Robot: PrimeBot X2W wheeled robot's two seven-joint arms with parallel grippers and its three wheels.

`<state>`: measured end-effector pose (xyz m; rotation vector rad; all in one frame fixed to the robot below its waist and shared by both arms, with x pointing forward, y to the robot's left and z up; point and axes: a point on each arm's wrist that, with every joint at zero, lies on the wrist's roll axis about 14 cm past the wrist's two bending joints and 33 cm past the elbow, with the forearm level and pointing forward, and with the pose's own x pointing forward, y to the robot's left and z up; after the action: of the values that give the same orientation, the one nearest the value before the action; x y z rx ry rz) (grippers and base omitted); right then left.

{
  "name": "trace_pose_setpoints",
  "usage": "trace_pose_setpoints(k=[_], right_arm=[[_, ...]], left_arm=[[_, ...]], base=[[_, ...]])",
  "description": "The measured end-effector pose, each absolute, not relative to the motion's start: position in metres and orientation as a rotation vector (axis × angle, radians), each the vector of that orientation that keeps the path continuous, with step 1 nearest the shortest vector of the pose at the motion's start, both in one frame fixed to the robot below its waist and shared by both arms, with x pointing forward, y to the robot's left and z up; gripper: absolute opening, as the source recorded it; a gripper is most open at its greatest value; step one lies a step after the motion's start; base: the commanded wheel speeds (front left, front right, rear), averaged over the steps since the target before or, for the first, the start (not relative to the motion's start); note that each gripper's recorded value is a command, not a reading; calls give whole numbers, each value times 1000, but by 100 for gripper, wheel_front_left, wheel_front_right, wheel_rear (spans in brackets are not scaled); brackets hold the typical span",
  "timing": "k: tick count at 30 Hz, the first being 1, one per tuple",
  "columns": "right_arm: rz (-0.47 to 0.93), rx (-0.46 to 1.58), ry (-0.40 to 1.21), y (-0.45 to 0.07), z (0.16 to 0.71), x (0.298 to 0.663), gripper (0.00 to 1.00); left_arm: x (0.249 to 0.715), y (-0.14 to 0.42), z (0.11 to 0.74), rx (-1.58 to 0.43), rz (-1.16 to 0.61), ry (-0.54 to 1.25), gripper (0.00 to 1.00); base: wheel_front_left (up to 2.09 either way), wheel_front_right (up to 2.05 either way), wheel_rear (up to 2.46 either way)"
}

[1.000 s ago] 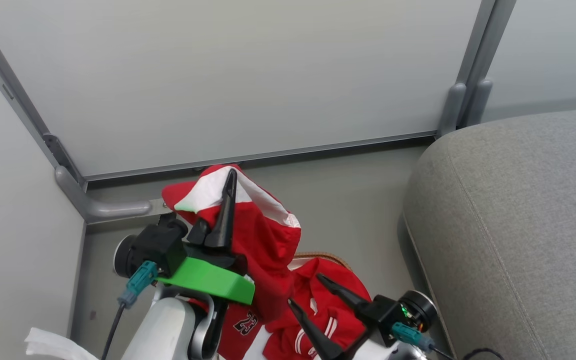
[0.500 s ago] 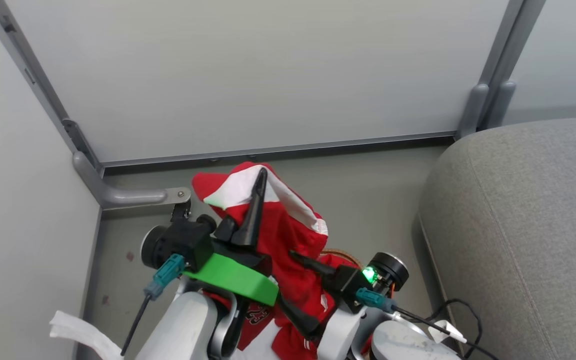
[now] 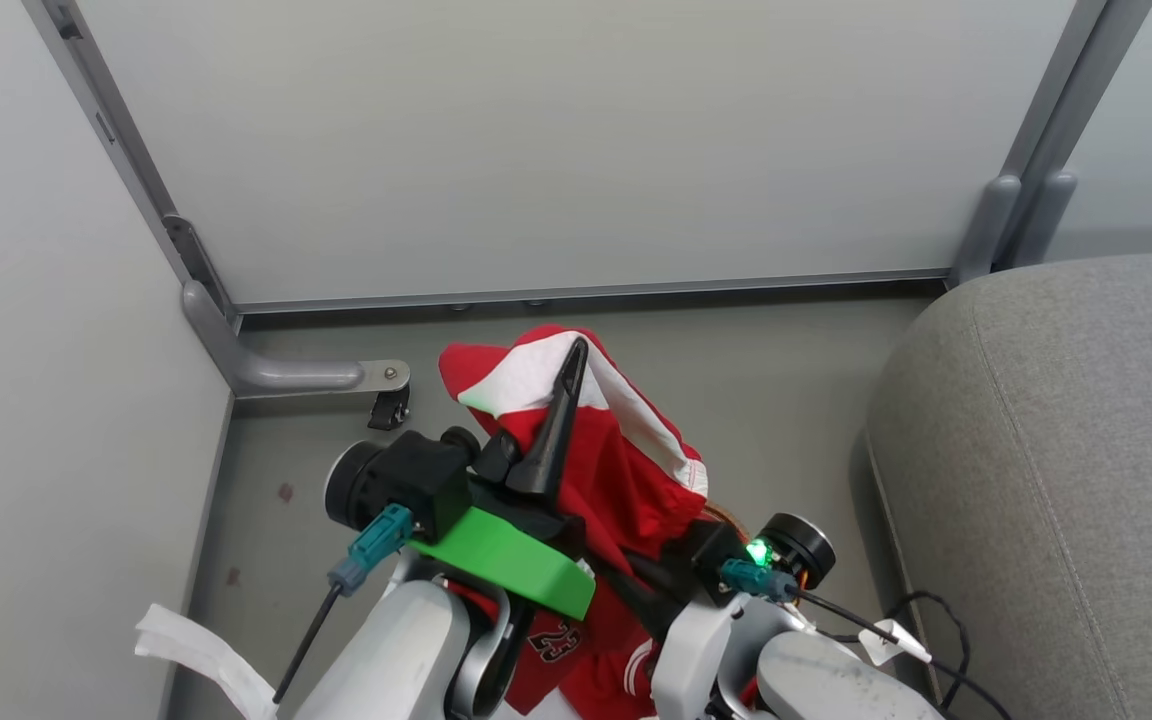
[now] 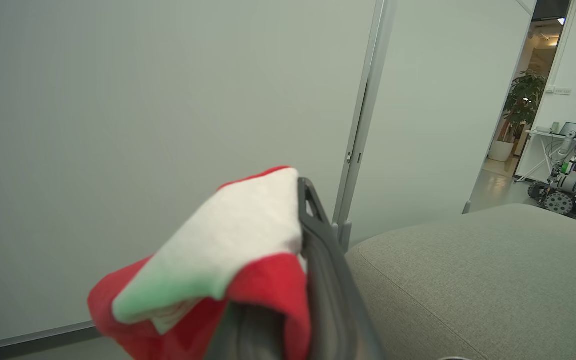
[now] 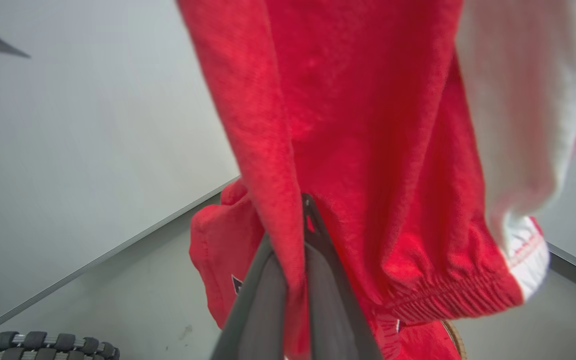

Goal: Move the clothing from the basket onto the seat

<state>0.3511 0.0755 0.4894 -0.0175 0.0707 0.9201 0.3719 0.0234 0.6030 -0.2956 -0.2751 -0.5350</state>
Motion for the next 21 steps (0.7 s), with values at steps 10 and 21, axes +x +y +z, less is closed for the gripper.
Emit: trace_pose_setpoints(k=[10,21], right_arm=[[749,108,10,39,512,378,0],[502,233,-176,-34,562,394,0]], left_arm=[[379,29,597,-295,-507,-260,24],[383,28,553,-252,-490,-142,100]], base=[[0,0,0],[0,0,0]])
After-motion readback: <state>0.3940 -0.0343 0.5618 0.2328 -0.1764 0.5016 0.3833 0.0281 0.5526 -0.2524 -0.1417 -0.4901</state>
